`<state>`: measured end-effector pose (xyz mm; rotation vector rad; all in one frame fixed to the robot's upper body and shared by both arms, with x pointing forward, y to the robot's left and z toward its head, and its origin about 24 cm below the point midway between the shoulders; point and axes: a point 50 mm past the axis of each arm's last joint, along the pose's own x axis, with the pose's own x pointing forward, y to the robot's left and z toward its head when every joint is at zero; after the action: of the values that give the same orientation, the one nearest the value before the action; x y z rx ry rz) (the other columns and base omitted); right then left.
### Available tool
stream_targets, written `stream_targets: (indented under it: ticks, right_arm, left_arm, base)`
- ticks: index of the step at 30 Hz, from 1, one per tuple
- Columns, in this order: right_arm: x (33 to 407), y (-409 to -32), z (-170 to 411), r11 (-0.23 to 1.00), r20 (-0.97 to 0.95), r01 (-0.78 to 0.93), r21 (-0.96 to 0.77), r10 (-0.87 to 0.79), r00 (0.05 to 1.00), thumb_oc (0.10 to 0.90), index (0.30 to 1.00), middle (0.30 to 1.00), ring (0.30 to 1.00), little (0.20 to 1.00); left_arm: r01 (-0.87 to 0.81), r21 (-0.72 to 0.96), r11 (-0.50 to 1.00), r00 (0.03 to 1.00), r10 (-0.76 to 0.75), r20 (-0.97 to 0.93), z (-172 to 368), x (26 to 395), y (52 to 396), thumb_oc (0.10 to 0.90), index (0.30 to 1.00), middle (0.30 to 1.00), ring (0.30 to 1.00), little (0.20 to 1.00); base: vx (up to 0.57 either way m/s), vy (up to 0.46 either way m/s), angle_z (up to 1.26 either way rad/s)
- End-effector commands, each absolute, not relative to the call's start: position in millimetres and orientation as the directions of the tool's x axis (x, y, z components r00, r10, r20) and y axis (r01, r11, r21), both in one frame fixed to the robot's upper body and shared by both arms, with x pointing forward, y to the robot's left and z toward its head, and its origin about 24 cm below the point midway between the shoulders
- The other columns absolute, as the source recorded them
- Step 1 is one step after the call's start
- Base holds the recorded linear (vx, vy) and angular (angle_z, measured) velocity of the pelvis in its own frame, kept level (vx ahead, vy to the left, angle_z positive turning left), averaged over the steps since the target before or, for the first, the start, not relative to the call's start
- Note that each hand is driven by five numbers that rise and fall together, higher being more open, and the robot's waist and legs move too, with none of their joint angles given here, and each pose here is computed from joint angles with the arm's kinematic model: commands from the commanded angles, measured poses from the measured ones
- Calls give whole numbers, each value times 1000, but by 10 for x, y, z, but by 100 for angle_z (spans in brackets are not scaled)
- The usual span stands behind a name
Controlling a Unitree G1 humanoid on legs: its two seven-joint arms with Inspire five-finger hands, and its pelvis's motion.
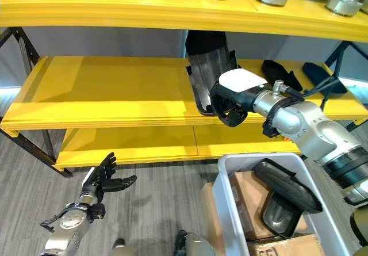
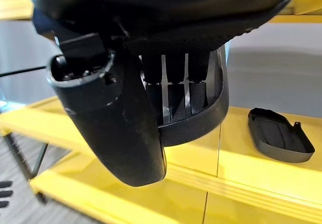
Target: Move parts from the plastic box to the shelf.
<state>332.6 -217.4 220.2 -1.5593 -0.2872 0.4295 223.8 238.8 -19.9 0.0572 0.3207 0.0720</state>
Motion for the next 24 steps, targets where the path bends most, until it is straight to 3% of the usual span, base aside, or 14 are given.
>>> stream_targets:
  ticks: [1,9,24]
  right_arm:
    - [3278,-2196,3001,62,233,228,-972,419,877,400,300,300,300,300]
    - [3181,-2274,2722,102,197,170,-980,417,887,400,300,300,300,300]
    - [3094,-2508,2678,129,216,182,-975,341,915,400,300,300,300,300]
  left_arm:
    - [-24,31,999,995,27,-97,201,2366,2298,900,1000,1000,1000,1000]
    - [11,45,999,994,-6,-112,157,2401,2205,900,1000,1000,1000,1000]
    - [30,80,996,995,-22,-92,214,2476,2180,900,1000,1000,1000,1000]
  base:
    - [72,-29,73]
    - [179,58,17]
    - [204,120,-31]
